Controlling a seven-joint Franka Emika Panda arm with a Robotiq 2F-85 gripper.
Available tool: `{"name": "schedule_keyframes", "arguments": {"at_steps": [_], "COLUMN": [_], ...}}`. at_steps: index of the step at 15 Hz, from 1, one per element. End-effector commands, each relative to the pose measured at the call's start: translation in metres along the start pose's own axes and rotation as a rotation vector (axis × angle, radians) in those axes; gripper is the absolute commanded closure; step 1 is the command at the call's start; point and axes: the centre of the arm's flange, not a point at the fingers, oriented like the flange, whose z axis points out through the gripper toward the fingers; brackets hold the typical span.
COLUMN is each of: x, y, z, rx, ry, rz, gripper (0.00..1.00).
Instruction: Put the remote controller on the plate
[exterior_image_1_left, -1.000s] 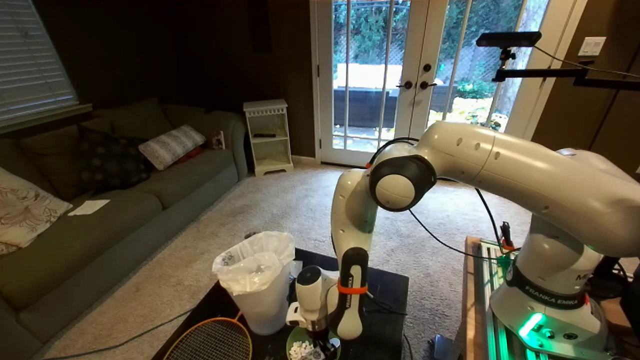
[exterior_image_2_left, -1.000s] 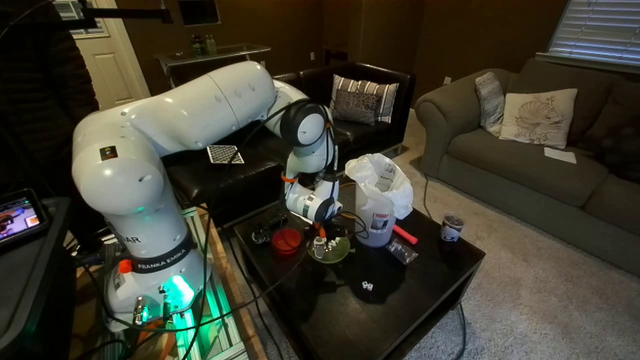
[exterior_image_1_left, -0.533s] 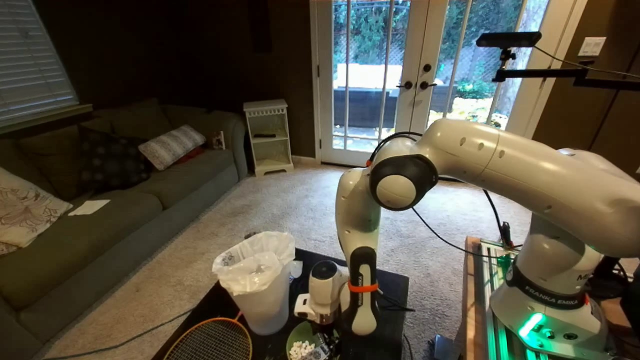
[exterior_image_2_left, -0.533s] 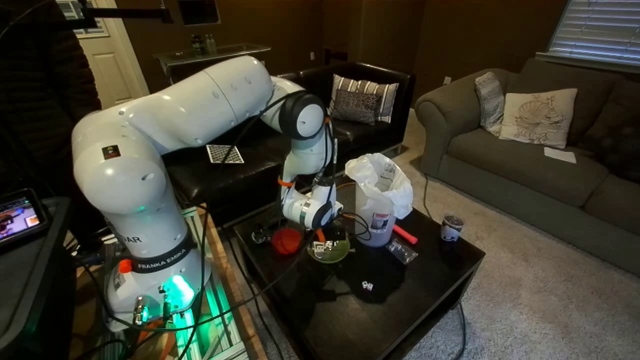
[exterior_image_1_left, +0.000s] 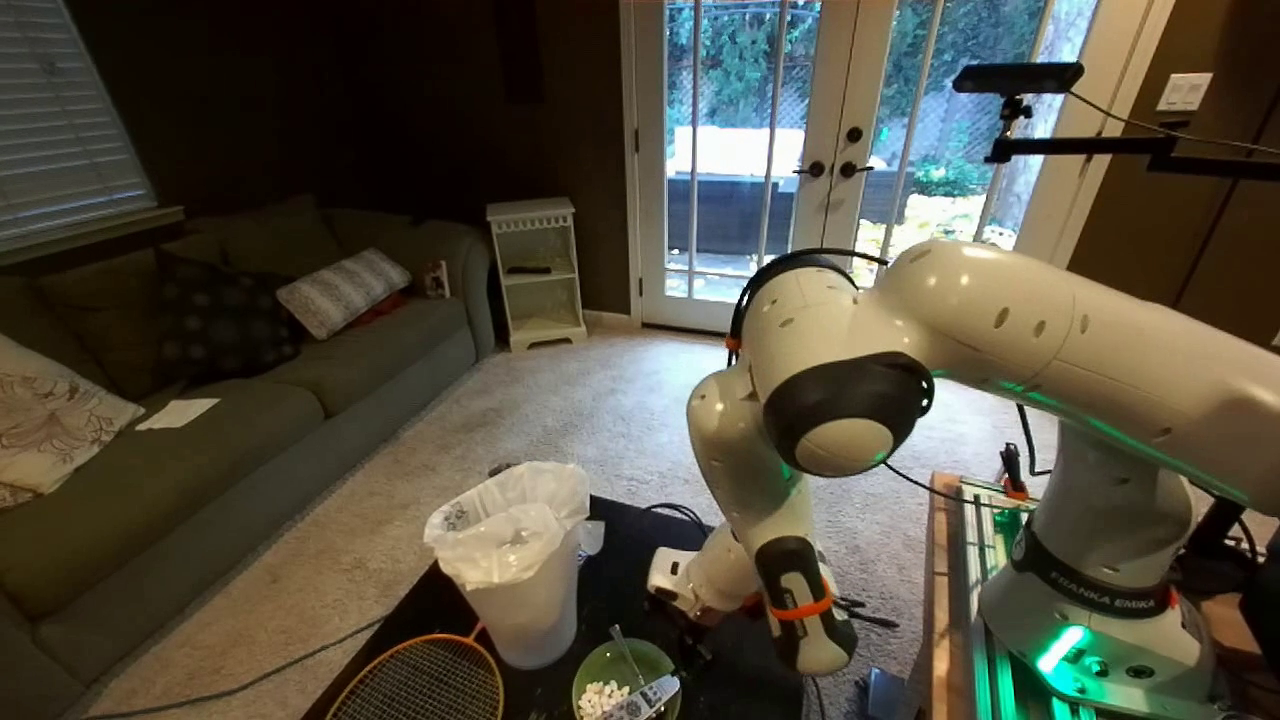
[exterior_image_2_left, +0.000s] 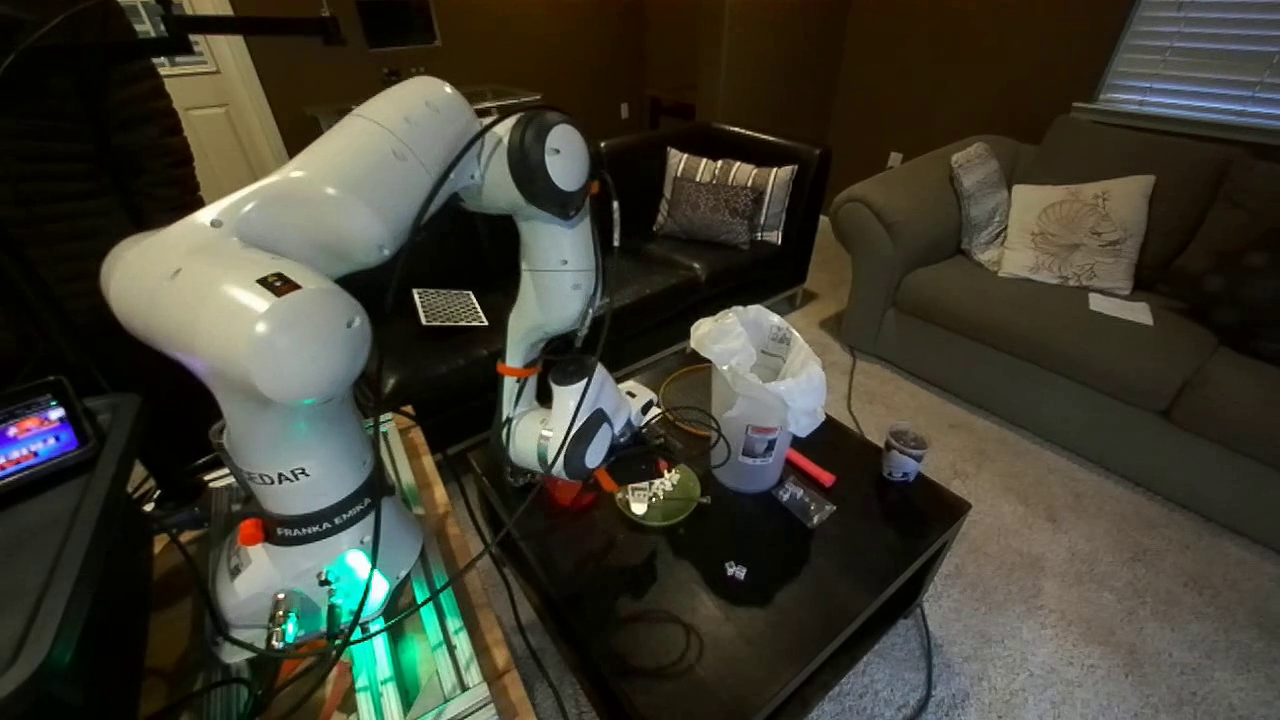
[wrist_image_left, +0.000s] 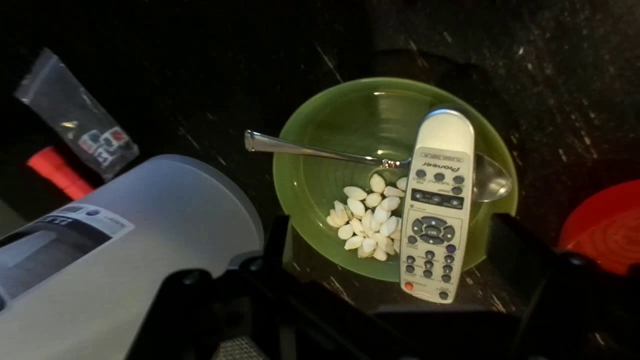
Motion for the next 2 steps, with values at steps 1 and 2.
{"name": "schedule_keyframes", "arguments": {"at_steps": [1, 2], "x": [-0.0027, -0.0012], "y": [-0.0096, -0.0138], "z": [-0.0059, -0.0054], "rx": [-0.004, 0.005], "ry": [-0.002, -0.002], "rz": [-0.009, -0.01], "gripper": [0.0, 0.0]}}
